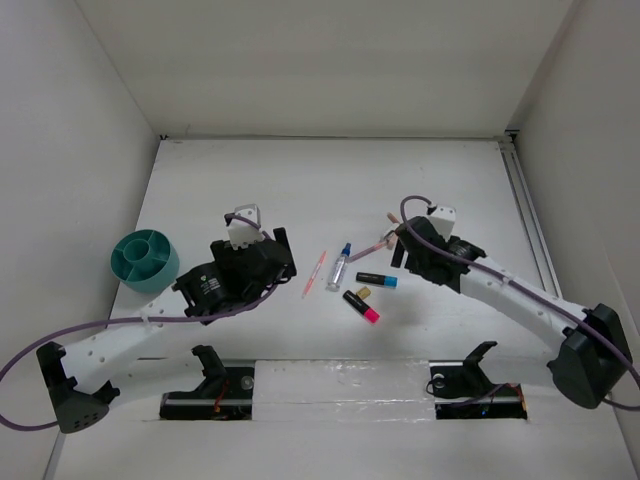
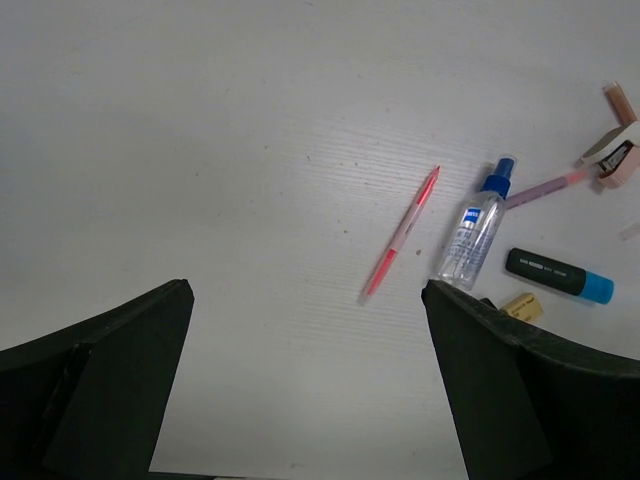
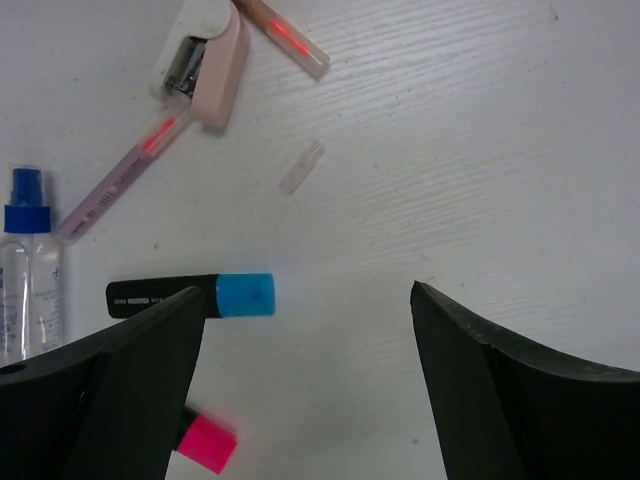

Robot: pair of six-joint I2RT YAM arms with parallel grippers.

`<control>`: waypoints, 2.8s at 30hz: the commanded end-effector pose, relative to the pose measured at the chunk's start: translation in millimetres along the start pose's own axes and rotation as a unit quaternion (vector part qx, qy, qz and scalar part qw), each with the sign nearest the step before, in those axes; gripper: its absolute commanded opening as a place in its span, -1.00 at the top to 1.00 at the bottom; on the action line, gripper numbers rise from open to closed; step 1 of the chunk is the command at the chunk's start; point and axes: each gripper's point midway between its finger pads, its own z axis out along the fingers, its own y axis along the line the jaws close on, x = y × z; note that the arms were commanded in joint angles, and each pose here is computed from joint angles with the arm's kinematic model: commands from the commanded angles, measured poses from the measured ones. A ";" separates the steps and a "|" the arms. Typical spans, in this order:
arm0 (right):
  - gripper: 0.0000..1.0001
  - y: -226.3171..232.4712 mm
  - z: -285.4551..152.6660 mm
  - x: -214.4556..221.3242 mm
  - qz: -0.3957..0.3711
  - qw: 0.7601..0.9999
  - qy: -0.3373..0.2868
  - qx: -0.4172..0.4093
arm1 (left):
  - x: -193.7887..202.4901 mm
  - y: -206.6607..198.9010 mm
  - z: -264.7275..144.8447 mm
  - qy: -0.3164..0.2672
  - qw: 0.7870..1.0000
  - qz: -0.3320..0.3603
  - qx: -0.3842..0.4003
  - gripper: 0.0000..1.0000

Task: Sort the stationery into containers
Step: Pick up the pen cap from the center of the board.

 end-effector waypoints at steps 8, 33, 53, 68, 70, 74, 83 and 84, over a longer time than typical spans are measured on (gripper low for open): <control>-0.63 7.3 34.1 -6.4 0.141 0.988 -0.004 0.058 | -12.1 -6.2 -5.0 -0.012 1.000 -0.014 0.017 -1.00; -0.41 15.6 103.9 14.9 0.198 0.973 0.038 0.111 | -7.8 -10.6 -2.4 -0.003 1.000 -0.006 0.020 -1.00; -0.32 22.0 114.5 28.8 0.235 0.959 0.094 0.126 | -6.6 -14.0 -3.0 0.001 1.000 -0.004 0.029 -1.00; 0.77 16.1 118.3 56.2 0.235 0.950 0.128 0.158 | -6.6 -13.6 -3.0 0.001 1.000 0.001 0.029 -1.00; 0.77 16.6 119.3 60.0 0.234 0.950 0.135 0.159 | -6.6 -13.6 -3.0 0.001 1.000 0.001 0.029 -1.00; 1.00 14.8 117.2 54.4 0.238 0.950 0.129 0.153 | -3.6 -14.9 -1.8 0.005 0.999 0.001 0.032 -1.00; 1.00 27.5 66.4 -4.2 0.192 0.977 0.040 0.080 | 29.3 -47.8 12.5 0.069 0.991 0.078 0.083 -1.00; 1.00 31.5 58.0 -19.6 0.170 0.984 0.019 0.049 | 34.8 -49.5 14.7 0.079 0.990 0.083 0.082 -1.00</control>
